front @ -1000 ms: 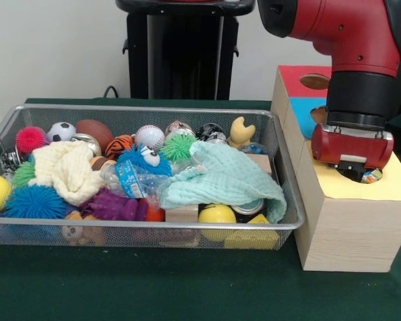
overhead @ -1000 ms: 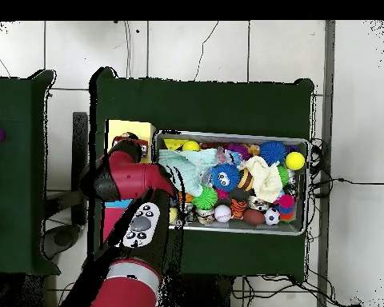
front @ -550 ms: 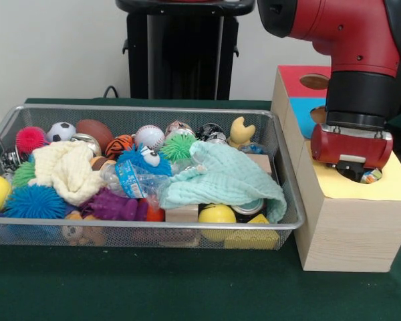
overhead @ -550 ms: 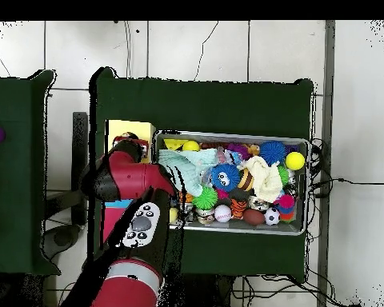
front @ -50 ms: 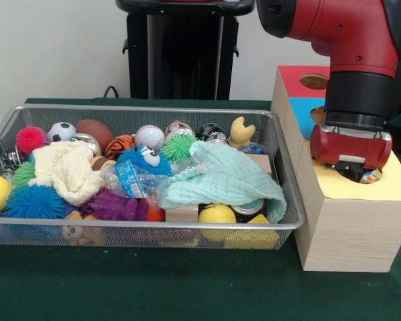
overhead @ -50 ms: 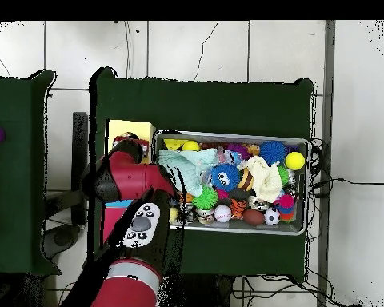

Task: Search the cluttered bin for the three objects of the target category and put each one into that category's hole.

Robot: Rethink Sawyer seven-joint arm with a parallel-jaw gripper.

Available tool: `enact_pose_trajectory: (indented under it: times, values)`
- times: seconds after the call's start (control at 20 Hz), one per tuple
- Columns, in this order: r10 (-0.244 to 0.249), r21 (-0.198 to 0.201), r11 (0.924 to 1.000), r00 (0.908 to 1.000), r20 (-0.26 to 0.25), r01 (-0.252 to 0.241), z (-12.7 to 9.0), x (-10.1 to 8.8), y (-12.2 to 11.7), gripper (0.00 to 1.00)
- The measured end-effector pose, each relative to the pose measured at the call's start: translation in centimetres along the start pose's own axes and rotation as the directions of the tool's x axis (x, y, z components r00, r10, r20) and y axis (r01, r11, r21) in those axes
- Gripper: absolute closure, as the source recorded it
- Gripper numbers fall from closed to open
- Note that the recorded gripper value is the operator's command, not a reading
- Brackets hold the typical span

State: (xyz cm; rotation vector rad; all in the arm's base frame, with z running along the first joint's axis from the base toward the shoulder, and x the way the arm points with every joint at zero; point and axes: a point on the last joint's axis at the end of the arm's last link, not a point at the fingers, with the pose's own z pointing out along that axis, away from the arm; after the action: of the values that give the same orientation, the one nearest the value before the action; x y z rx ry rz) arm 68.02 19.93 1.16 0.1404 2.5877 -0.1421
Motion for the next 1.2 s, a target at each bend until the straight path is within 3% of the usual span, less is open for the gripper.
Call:
enact_pose_trajectory:
  times: [0.7,1.2]
  values:
    - [0.000,-0.016,0.9999,1.0000,-0.004,0.000,0.04,-0.07,-0.18,1.00]
    - [0.032,-0.034,0.9989,0.9992,-0.021,-0.033,-0.18,-0.01,-0.39,1.00]
